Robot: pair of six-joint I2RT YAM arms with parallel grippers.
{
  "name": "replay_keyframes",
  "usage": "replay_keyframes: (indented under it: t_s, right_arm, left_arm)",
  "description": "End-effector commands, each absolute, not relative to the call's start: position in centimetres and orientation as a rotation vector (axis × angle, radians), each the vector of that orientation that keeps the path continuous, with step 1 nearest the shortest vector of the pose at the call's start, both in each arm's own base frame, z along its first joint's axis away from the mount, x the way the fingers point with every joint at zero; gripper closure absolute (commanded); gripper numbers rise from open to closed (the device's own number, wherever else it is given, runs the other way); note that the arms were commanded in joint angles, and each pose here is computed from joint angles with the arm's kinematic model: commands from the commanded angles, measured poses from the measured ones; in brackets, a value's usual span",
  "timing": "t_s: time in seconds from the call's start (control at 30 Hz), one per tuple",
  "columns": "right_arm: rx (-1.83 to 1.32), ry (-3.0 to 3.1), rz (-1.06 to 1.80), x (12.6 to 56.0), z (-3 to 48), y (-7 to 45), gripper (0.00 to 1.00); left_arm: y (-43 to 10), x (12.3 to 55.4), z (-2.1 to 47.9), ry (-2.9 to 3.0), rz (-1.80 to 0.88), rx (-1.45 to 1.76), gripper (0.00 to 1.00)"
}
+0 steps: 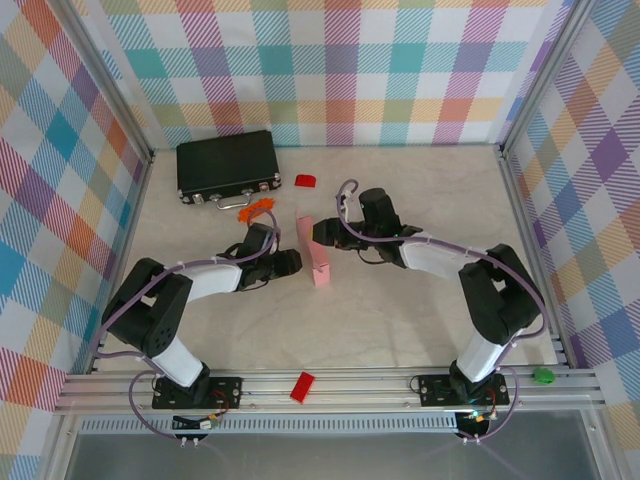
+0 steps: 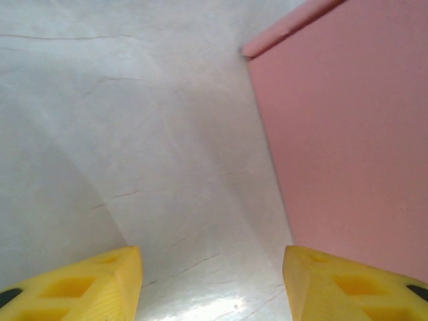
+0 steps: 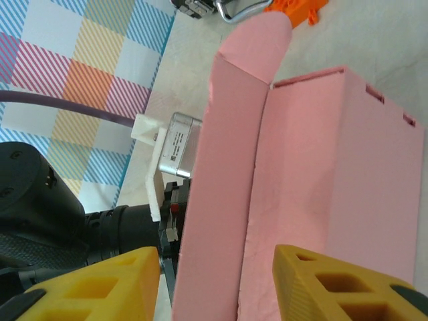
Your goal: Fold the paper box
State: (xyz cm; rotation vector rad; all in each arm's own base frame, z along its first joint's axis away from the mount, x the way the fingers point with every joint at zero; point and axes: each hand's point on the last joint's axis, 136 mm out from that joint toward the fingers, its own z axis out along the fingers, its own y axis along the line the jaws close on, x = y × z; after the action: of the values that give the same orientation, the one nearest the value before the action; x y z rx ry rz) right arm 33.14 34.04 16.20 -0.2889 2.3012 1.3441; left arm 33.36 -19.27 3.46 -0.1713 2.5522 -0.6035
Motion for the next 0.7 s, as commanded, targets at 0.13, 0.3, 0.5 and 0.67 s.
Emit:
replay_keyframes:
  t_s: [0.13, 0.3, 0.5, 0.67]
  right_arm:
    - [-0.179, 2.338, 0.988, 34.7, 17.3, 29.8, 0.5]
    - [-0.088, 2.481, 0.734, 34.7, 12.8, 26.4, 0.52]
    - [-0.135, 2.573, 0.765, 33.2, 8.8, 26.9, 0.63]
    - [-0.193, 2.636, 0.845, 32.0, 6.6, 28.5, 0.7]
  left_arm:
    - [-17.2, 34.6, 5.3, 2.511, -0.437, -0.2, 0.42]
    - [-17.4, 35.8, 5.0, 2.522, -0.414, -0.198, 0.46]
    - [-18.2, 37.8, 5.0, 2.507, -0.42, -0.167, 0.56]
    - [-19.3, 39.1, 5.0, 2.506, -0.449, -0.111, 0.61]
